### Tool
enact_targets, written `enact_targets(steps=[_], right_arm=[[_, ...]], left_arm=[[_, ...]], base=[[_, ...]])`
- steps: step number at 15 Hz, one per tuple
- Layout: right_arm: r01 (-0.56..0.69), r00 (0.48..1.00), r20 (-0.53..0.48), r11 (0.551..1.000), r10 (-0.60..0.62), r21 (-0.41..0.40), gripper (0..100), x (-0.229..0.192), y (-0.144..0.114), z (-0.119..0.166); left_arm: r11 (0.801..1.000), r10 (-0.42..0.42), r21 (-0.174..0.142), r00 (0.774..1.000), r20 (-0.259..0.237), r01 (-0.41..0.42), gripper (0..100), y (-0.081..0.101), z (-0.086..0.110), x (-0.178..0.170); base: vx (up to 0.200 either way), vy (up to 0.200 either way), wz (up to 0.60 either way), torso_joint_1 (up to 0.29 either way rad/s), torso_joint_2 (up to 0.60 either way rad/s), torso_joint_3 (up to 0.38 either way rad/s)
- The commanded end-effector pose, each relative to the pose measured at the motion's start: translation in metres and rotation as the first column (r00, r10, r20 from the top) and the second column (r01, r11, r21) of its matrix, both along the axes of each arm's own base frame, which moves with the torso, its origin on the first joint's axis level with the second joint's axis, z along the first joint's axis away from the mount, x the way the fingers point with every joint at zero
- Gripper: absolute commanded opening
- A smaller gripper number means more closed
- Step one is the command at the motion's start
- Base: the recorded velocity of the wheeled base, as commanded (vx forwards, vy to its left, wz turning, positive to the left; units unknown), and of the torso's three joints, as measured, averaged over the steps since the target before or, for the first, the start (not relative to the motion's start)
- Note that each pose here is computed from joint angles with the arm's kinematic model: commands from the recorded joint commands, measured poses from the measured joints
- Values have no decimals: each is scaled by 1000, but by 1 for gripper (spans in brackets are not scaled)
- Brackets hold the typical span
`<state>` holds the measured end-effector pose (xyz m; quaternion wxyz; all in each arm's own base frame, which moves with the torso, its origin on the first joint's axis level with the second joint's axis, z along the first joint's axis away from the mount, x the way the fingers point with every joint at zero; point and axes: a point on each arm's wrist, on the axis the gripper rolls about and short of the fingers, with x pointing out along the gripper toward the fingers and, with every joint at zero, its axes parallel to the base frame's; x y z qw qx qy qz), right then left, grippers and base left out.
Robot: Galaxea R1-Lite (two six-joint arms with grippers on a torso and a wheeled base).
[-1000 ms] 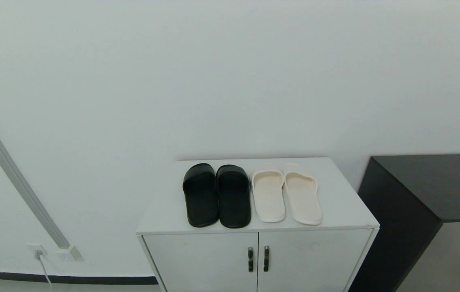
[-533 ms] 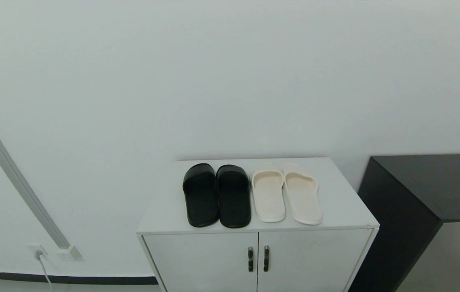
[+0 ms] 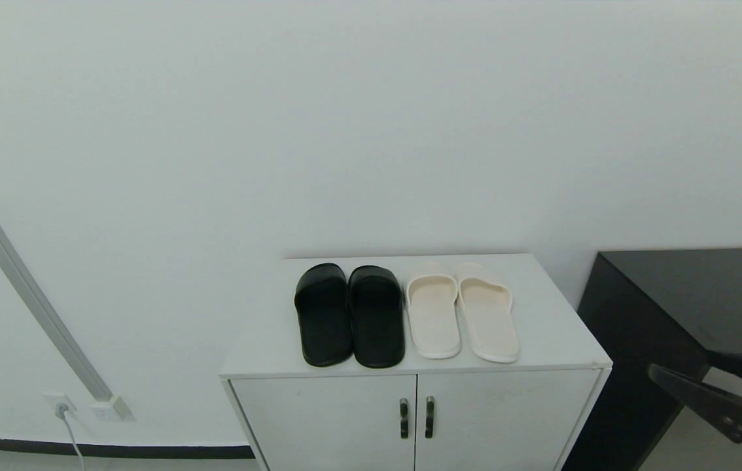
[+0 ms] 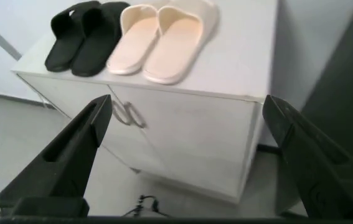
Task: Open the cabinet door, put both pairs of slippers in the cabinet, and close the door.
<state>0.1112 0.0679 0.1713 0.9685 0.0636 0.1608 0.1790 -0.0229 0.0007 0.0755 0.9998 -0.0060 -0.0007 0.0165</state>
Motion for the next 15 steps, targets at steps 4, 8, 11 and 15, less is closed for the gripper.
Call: enact_targets(steps=[4,8,11,15], right_arm=[[52,995,-84,998,-55,-37,100,69,100,-2],[129,988,-79,990,-133,-57,100,101,144,-12],[219,975,-30,973,-222,-69,100,132,174,-32],[266,963,-20,960,-269,-88,100,170,190,-54]], left_arm=[[1000,-1,1,1000,-1,1,0,0,0,0],[1000,-2,1,1000,-1,2,0,0,0,0],[1000,-2,1,1000,-1,2,0,0,0,0],[1000,-1,0,1000,-1,1,0,0,0,0]], base=[[0,0,0,0,0,0],[0,0,0,0,0,0],[0,0,0,0,0,0],[0,0,0,0,0,0]])
